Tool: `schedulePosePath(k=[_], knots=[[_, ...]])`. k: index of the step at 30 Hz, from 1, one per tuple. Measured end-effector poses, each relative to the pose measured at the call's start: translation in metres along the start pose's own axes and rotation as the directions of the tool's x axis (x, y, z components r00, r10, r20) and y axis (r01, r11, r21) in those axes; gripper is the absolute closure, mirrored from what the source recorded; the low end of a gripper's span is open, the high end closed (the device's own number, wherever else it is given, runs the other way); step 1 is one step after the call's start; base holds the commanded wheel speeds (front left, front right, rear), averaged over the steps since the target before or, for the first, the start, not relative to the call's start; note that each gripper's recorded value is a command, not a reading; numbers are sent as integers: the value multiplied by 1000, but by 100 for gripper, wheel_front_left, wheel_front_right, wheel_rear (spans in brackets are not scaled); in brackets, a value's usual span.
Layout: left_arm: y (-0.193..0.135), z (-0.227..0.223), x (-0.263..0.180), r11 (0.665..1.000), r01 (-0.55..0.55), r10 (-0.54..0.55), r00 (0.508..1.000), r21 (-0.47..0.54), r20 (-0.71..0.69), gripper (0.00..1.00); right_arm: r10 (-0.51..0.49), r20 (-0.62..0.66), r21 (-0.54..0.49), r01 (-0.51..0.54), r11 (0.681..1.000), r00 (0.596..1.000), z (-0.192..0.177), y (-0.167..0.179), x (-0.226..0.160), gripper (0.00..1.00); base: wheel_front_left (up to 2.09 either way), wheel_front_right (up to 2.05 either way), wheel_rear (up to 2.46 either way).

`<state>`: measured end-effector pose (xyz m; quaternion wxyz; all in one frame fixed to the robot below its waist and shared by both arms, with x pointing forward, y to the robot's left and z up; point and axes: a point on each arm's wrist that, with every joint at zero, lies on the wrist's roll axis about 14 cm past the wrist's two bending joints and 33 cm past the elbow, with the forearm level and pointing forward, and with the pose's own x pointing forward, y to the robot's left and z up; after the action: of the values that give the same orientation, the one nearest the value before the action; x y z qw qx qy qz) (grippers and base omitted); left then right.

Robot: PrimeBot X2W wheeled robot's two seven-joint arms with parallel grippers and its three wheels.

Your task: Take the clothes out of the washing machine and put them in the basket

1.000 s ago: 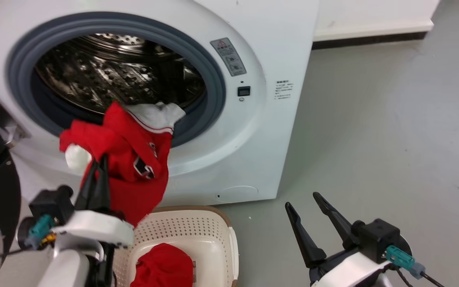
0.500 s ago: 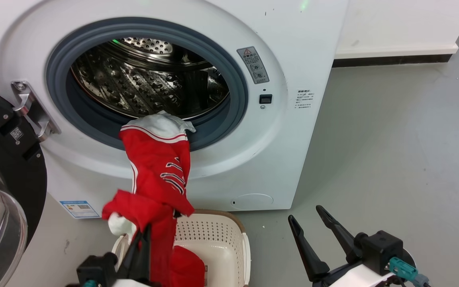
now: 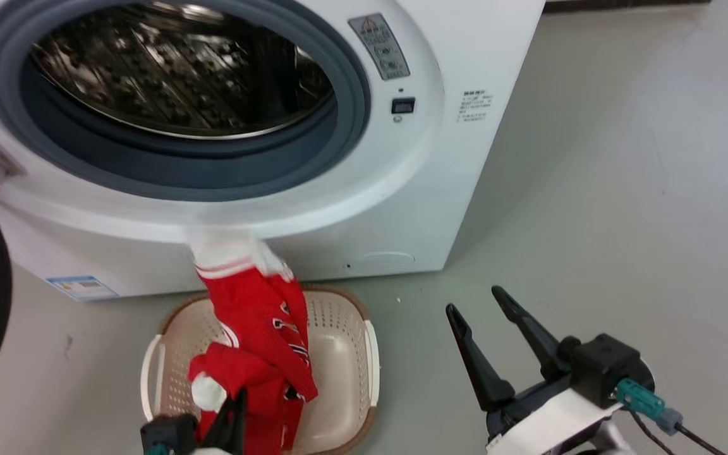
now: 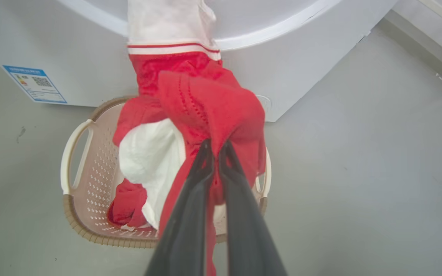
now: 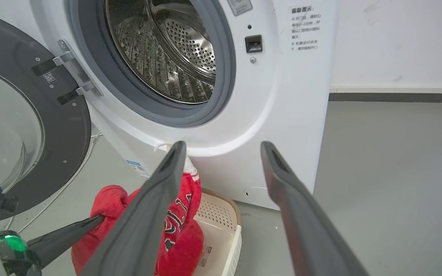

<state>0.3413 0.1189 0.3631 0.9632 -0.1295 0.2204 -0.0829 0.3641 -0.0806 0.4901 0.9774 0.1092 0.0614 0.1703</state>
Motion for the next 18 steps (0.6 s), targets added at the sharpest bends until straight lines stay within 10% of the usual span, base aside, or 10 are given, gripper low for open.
schedulePosePath(k=[18], knots=[[31,-79,124,999,25,-14,959,34,-282,100,-71,-82,49,75,996,994,-52,-47,46,0,0,0,0]])
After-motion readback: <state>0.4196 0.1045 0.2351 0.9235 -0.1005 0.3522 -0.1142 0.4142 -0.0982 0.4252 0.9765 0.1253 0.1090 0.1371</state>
